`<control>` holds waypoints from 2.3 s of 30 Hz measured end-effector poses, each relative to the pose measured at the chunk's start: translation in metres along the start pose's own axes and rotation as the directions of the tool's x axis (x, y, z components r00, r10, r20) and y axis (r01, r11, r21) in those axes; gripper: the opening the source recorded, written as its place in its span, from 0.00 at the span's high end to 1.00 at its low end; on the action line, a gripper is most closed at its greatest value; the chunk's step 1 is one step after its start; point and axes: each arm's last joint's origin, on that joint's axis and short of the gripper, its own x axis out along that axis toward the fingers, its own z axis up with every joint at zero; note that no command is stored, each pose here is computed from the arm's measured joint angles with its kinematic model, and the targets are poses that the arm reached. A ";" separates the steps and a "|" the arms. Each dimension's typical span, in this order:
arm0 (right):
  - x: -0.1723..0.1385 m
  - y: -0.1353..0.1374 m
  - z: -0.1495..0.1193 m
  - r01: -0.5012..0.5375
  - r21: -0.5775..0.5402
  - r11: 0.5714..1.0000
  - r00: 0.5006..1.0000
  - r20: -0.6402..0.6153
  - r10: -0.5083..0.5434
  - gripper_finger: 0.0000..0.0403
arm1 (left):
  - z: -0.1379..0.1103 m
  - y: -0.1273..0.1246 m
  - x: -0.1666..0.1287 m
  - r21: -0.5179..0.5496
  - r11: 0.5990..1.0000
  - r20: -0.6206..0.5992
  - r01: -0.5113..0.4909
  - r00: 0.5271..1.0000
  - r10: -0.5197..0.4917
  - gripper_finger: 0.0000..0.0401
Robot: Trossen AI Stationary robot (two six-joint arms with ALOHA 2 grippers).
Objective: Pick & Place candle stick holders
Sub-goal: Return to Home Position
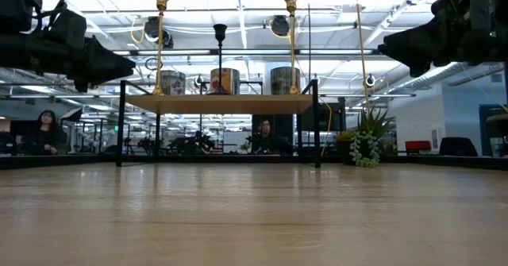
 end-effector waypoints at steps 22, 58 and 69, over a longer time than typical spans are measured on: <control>-0.003 -0.001 -0.021 0.001 -0.044 0.999 0.978 -0.210 -0.010 0.65 | 0.001 0.000 0.000 -0.002 1.000 0.016 0.003 1.000 -0.003 0.63; -0.003 -0.001 -0.020 0.001 -0.044 0.999 0.979 -0.202 -0.010 0.65 | 0.002 0.000 0.000 -0.003 1.000 0.018 0.004 1.000 -0.004 0.63; -0.003 -0.001 -0.020 0.001 -0.044 0.999 0.979 -0.202 -0.010 0.65 | 0.002 0.000 0.000 -0.003 1.000 0.018 0.004 1.000 -0.004 0.63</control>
